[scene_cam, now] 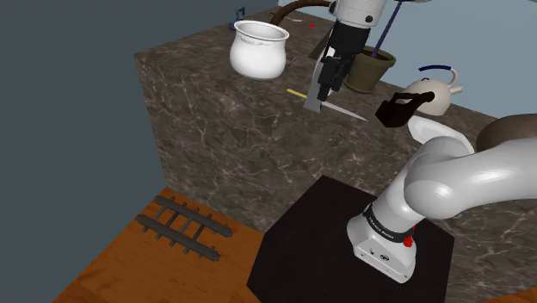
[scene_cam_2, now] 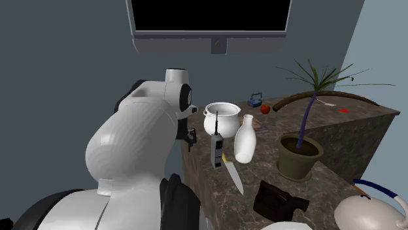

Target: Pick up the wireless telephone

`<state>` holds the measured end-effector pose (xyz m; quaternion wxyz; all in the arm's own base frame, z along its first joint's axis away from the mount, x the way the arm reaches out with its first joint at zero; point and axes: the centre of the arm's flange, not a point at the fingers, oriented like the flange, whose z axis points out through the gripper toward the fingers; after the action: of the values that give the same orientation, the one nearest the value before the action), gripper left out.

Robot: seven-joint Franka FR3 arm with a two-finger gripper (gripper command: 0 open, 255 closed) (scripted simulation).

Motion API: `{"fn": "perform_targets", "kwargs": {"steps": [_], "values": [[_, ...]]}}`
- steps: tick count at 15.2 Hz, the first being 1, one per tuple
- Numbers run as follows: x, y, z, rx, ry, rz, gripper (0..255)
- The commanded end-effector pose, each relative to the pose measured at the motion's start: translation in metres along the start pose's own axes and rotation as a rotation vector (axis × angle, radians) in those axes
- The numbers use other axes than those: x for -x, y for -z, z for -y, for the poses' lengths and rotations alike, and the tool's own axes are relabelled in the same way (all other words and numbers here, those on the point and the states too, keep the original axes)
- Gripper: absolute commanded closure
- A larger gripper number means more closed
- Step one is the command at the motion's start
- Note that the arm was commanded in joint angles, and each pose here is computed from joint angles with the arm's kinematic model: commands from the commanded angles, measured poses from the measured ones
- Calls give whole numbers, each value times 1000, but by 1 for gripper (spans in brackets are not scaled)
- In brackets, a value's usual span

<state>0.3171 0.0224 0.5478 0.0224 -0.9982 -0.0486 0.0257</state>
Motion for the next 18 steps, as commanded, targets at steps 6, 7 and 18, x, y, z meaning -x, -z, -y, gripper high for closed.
{"fn": "perform_targets", "kwargs": {"steps": [6,7,18], "values": [[-13,15,-60,15,68,-23,0],[-15,18,-72,18,81,-28,0],[-49,37,-176,46,203,-70,0]]}}
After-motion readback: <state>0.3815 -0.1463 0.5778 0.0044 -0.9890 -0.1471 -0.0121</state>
